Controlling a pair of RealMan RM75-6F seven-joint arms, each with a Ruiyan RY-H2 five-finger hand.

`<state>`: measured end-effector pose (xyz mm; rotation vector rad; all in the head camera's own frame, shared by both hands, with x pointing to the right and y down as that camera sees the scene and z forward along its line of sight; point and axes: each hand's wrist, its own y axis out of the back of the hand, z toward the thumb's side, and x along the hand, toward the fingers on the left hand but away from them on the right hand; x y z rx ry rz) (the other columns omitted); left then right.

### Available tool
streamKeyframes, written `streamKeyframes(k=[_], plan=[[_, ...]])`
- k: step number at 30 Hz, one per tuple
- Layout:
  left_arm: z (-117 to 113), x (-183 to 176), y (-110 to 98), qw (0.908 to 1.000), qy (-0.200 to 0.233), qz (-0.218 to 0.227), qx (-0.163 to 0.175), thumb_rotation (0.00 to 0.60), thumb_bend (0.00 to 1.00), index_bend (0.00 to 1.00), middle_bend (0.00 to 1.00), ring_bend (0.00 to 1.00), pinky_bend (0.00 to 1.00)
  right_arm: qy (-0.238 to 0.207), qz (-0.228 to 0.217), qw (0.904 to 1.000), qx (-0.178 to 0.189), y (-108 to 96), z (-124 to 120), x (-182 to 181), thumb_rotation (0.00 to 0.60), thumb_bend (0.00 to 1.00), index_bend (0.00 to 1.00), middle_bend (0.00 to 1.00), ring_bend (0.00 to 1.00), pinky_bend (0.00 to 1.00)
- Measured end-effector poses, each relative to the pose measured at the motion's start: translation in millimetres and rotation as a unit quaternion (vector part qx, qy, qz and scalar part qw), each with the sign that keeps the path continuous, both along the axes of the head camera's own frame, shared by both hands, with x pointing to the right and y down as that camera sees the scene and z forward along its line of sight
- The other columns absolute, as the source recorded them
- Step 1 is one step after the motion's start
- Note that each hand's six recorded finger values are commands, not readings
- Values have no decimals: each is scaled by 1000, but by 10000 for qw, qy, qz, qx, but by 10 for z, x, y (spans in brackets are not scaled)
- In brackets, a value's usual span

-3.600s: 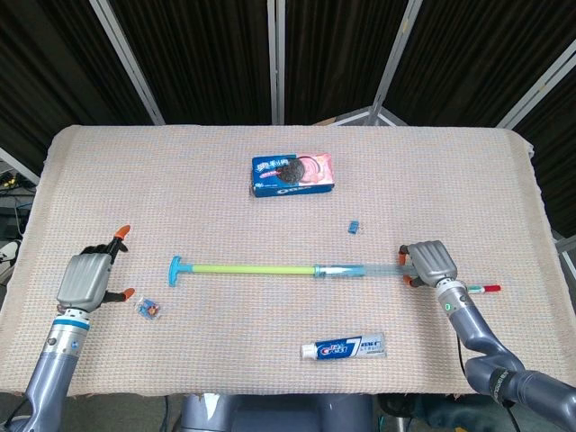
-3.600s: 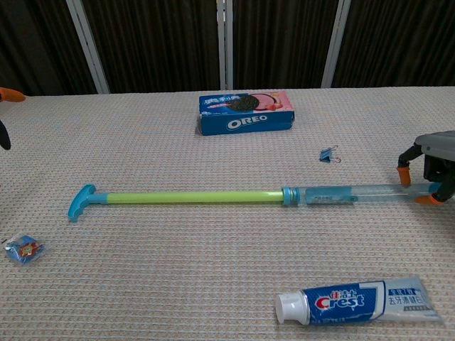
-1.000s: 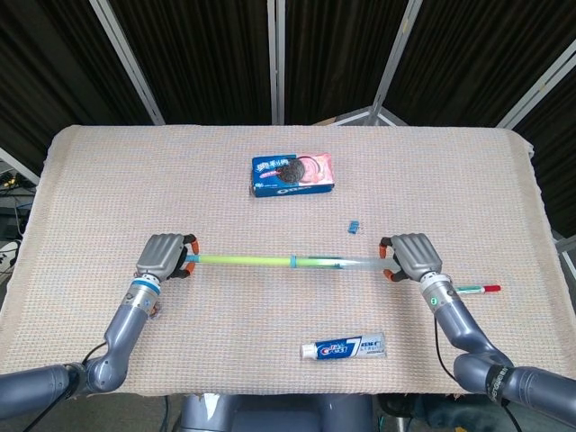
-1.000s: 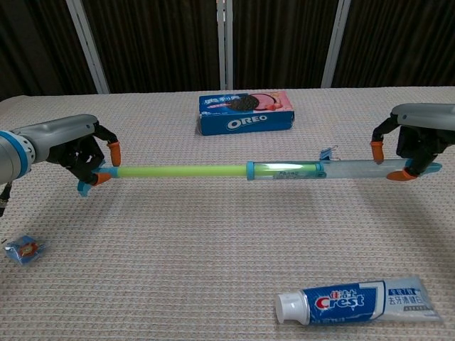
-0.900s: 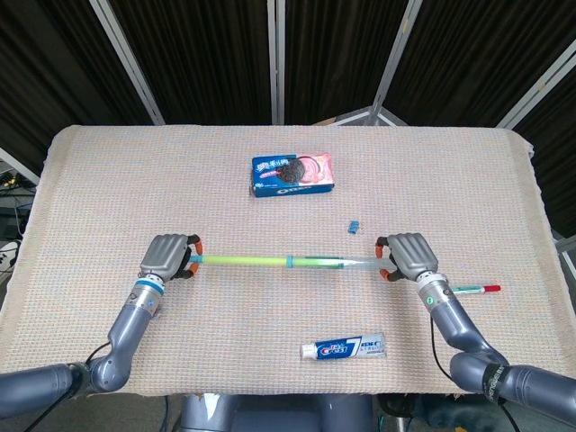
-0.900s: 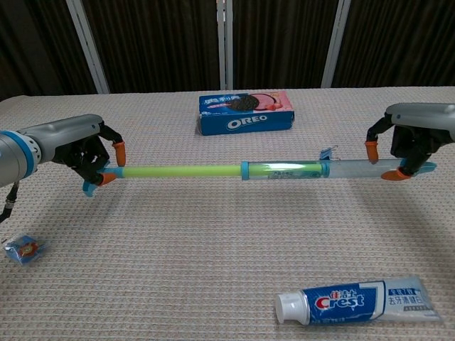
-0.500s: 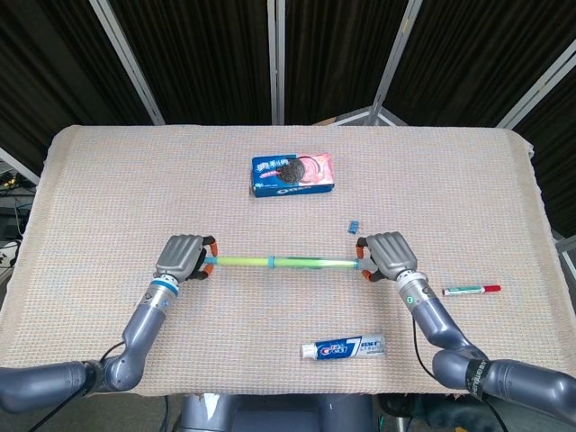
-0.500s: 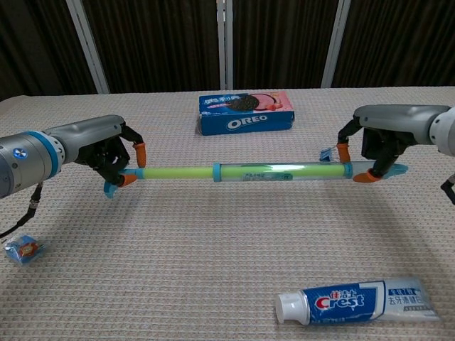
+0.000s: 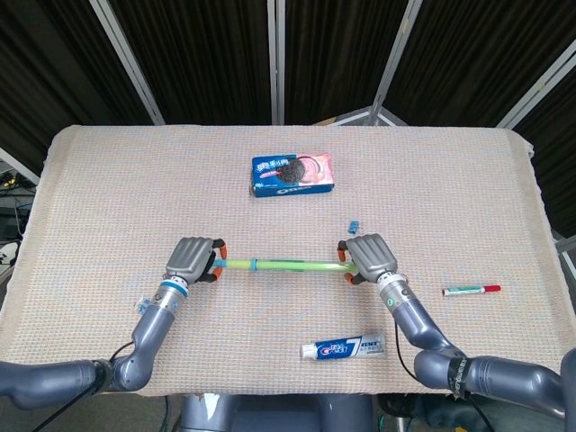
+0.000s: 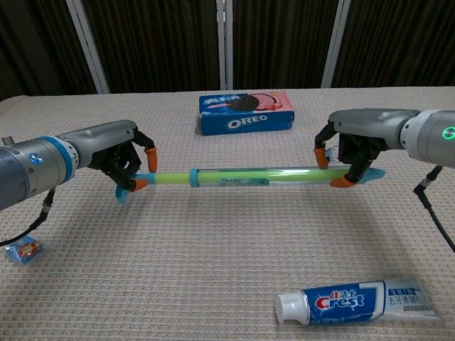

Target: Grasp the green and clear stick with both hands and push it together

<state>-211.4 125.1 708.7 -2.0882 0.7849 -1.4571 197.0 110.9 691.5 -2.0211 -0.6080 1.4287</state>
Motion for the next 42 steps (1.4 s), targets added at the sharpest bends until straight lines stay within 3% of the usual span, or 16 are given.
streamKeyframes(k=[5,7,8,10,12,16,21,23,25,26,28,31,33,35,38,42], plan=[[9,-32,6,10000,-7,-42,-20,600,448,630,821,808,950,9,14,10000,-19,12,13,-9,600,324,664,1000,1000,1000],[9,-42,10,10000,-10,-44,-25,600,436,512,821,808,950,5,11,10000,-27,19,16,-16,600,319,609,1000,1000,1000],[8,-47,11,10000,-15,-39,-23,600,427,420,821,808,950,4,8,10000,-28,22,17,-19,600,300,531,1000,1000,1000],[3,-66,12,10000,-23,-34,-17,600,338,107,819,808,946,8,0,10000,-18,27,17,-22,600,204,328,999,1000,1000],[-1,-91,14,10000,-24,-48,-23,600,240,1,810,807,939,15,-10,10000,2,35,13,-17,600,46,87,995,1000,1000],[-25,-205,6,9999,-94,-84,-29,600,122,0,777,808,934,-12,-5,10000,34,46,-16,9,600,0,0,983,1000,1000],[-114,-445,-52,9993,-237,-259,140,600,117,0,745,801,927,-64,0,9997,223,42,-126,90,600,0,0,963,1000,1000],[-186,-591,-89,9985,-297,-377,276,600,114,0,691,764,895,-77,13,9994,349,38,-192,154,600,0,0,937,990,999],[-278,-731,-118,9972,-324,-494,448,600,92,0,549,646,775,-97,61,9985,539,32,-287,260,600,0,0,885,946,974],[-325,-794,-128,9965,-325,-551,538,600,76,0,476,580,705,-114,89,9979,632,31,-332,312,600,0,0,838,899,933],[-447,-942,-140,9943,-305,-680,764,600,22,0,194,298,421,-180,186,9957,887,28,-449,455,600,0,0,730,793,804],[-651,-1173,-117,9897,-286,-843,1124,600,0,0,0,15,67,-368,424,9901,1285,32,-635,702,600,0,0,469,536,486],[-784,-1303,-77,9864,-288,-905,1340,600,0,0,0,0,1,-524,631,9838,1595,48,-782,912,600,0,0,200,243,211],[-941,-1426,-10,9826,-279,-961,1568,600,0,0,0,0,0,-642,806,9772,1854,90,-917,1119,600,0,0,39,53,48],[-1163,-1537,133,9778,-206,-1021,1817,600,0,0,0,0,0,-656,1045,9700,2095,258,-1132,1520,600,0,0,0,0,0],[-1397,-1608,367,9749,-77,-1090,1940,600,0,0,0,0,0,-407,1172,9697,2106,491,-1319,1870,600,0,0,0,0,0]])
